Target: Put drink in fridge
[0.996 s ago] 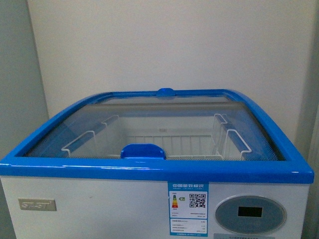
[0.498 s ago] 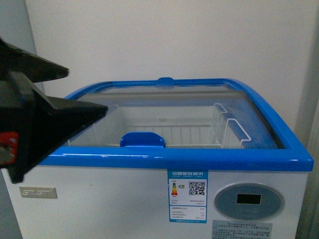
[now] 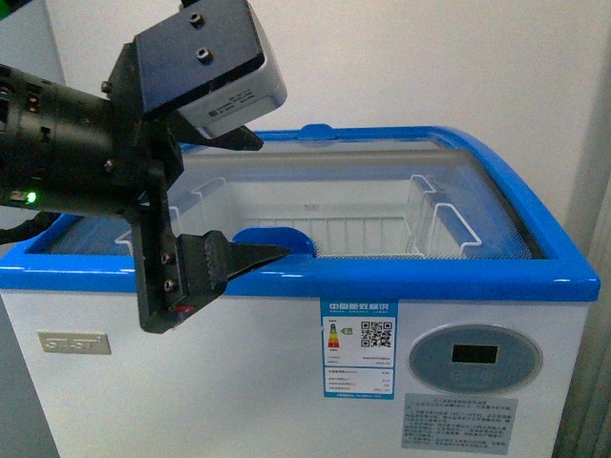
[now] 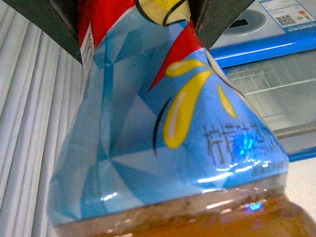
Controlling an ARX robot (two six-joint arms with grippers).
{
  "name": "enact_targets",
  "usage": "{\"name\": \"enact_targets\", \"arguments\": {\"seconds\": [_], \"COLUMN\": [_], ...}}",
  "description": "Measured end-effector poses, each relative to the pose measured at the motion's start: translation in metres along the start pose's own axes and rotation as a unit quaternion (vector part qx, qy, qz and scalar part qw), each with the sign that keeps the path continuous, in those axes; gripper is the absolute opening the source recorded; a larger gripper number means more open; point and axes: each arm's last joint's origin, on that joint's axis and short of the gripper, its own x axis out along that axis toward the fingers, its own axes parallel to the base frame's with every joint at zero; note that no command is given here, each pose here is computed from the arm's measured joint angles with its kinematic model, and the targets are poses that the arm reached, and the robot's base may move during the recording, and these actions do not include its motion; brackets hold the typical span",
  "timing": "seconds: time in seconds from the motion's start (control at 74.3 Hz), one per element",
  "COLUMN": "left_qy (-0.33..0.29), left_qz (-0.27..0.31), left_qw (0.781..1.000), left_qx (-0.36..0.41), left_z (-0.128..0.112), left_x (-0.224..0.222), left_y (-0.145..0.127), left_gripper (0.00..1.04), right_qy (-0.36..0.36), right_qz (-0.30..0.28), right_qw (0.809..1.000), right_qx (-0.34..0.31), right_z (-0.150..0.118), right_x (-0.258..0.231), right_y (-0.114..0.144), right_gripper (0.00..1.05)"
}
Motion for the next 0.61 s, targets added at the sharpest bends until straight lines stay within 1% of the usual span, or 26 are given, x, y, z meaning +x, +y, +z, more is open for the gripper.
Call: {"name": "enact_targets", "arguments": {"seconds": [0.148, 0.323, 0.444, 0.606], "left_qy": [0.01, 0.029, 0.034, 0.047], "left_qz": [-0.004, 0.004, 0.011, -0.003], "left_qw": [1.0, 0.999, 0.999, 0.998], "left_qx": [0.013, 0.018, 0.022, 0.028], "left_z": [-0.011, -0.027, -0.034, -0.043], "left_x": [0.016, 0.027, 0.033, 0.047], "left_y": [0.007, 0.017, 0.026, 0.04], "left_gripper": [0.97, 0.97, 0.97, 0.97], "right_qy": [0.0, 0.0, 0.0, 0.0], "right_qz": [0.0, 0.0, 0.0, 0.0], "right_qw": [1.0, 1.0, 1.0, 1.0], "right_qx": [0.0, 0.0, 0.0, 0.0], "right_z": [0.0, 0.0, 0.0, 0.0], "right_x": [0.0, 0.0, 0.0, 0.0], "right_y": [0.0, 0.0, 0.0, 0.0], "right_gripper": [0.4, 0.4, 0.4, 0.4]}}
